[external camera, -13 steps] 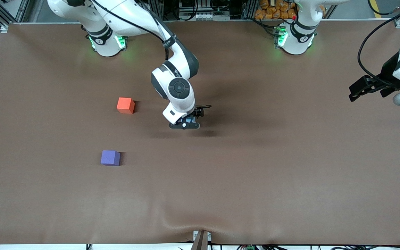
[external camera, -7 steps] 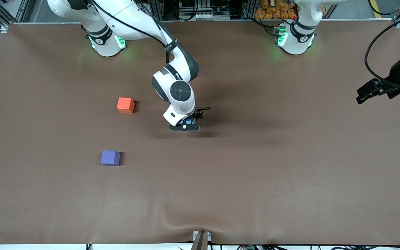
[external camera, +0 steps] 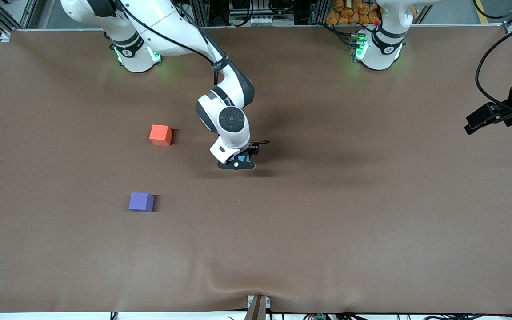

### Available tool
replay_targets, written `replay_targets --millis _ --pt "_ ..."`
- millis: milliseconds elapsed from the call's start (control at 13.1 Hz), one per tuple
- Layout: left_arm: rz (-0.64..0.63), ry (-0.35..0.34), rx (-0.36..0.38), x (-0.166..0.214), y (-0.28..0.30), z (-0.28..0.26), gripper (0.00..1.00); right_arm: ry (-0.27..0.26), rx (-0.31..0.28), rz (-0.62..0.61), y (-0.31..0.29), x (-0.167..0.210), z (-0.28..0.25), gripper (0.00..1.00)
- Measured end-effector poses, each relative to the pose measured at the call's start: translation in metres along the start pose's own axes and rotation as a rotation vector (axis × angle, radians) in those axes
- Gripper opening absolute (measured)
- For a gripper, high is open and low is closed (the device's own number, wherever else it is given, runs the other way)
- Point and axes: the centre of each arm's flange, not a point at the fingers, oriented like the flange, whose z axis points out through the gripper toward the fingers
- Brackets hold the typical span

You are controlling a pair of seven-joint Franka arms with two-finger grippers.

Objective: Place blue block between orange and purple blocks
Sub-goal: 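Grasp the blue cube with the right gripper while the left gripper withdraws, then carry the blue cube with the right gripper toward the purple cube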

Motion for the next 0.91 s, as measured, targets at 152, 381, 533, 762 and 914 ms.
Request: replay_targets --millis 152,381,533,762,914 --pt "-0.001 0.005 -0.001 0.001 0.0 -0.001 1.0 0.007 0.004 0.008 -0.002 0.0 -0.002 0.61" --pt "-0.001 0.014 -0.003 0.001 0.0 -0.004 1.0 0.056 0.015 0.02 0.004 0.014 -0.028 0.61" --pt "-0.001 0.024 -0.013 0.001 0.001 -0.01 1.0 0.079 0.029 0.036 0.011 0.022 -0.069 0.61" --pt "-0.002 0.034 -0.022 0.002 0.001 -0.012 1.0 0.079 0.028 0.068 0.035 0.025 -0.144 0.61" --pt "-0.002 0.04 -0.024 0.003 0.002 -0.013 1.0 0.07 0.019 0.099 0.061 0.027 -0.188 0.61"
